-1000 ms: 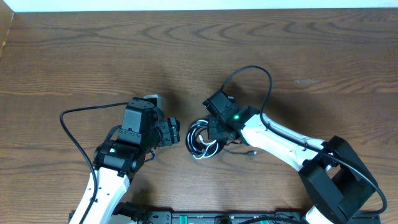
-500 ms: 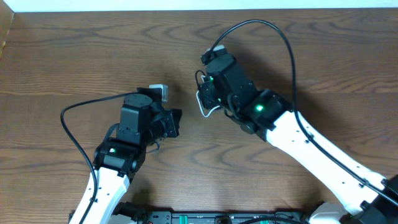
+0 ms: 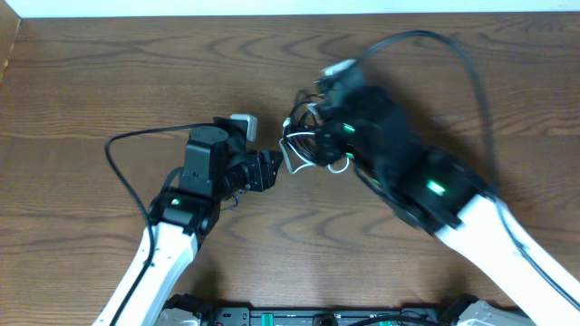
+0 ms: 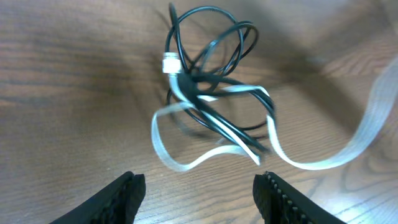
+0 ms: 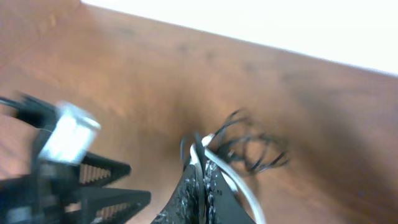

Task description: Untangle cables

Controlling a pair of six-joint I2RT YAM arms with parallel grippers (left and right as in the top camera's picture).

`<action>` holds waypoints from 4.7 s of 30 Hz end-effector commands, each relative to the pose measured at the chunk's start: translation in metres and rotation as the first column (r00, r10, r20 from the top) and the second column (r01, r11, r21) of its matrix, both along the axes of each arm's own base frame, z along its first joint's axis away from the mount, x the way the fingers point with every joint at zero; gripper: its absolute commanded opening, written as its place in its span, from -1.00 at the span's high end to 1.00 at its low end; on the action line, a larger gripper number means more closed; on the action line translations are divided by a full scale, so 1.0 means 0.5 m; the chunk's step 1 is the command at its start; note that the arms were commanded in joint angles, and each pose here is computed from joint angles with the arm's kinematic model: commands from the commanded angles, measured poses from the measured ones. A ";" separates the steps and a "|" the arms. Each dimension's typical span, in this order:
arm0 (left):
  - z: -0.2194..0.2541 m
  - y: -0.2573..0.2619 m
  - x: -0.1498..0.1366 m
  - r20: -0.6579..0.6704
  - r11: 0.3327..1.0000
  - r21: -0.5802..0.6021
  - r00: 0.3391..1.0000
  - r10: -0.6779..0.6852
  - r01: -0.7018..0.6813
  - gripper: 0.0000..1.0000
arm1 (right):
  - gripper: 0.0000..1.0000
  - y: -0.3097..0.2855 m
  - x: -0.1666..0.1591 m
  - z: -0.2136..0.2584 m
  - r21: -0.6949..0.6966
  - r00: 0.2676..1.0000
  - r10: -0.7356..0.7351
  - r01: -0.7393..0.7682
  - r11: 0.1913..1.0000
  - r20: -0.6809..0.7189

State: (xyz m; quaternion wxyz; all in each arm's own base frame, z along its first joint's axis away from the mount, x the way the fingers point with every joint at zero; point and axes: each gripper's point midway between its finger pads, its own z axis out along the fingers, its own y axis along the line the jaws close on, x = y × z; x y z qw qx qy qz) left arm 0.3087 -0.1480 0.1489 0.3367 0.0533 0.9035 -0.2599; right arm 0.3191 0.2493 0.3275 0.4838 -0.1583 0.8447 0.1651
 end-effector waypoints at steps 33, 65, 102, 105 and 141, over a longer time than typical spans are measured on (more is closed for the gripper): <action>-0.068 -0.171 0.129 0.366 0.917 0.210 0.843 -0.394 0.338 0.02 | 0.98 -0.247 -0.062 0.084 -0.018 0.889 -0.447 0.451 0.892 0.100; 0.056 -0.180 0.186 0.590 0.964 0.123 0.764 -0.261 0.235 0.85 | 0.97 -0.283 -0.059 0.065 -0.038 0.864 -0.500 0.502 0.864 0.063; 0.668 0.031 -0.172 0.985 0.994 -0.018 0.173 -0.002 0.109 0.85 | -0.90 -0.035 0.040 -0.257 -0.155 0.900 0.184 -0.263 0.952 -0.394; 0.672 0.041 -0.170 0.988 0.998 -0.005 0.152 -0.005 0.063 0.85 | -0.93 -0.098 0.090 -0.290 -0.276 0.922 -0.082 -0.027 0.961 -0.377; 0.513 0.200 -0.091 0.878 0.934 0.106 0.473 0.073 -0.341 0.85 | -0.06 -0.016 -0.068 -0.607 -0.375 0.755 0.094 -0.425 0.824 -0.649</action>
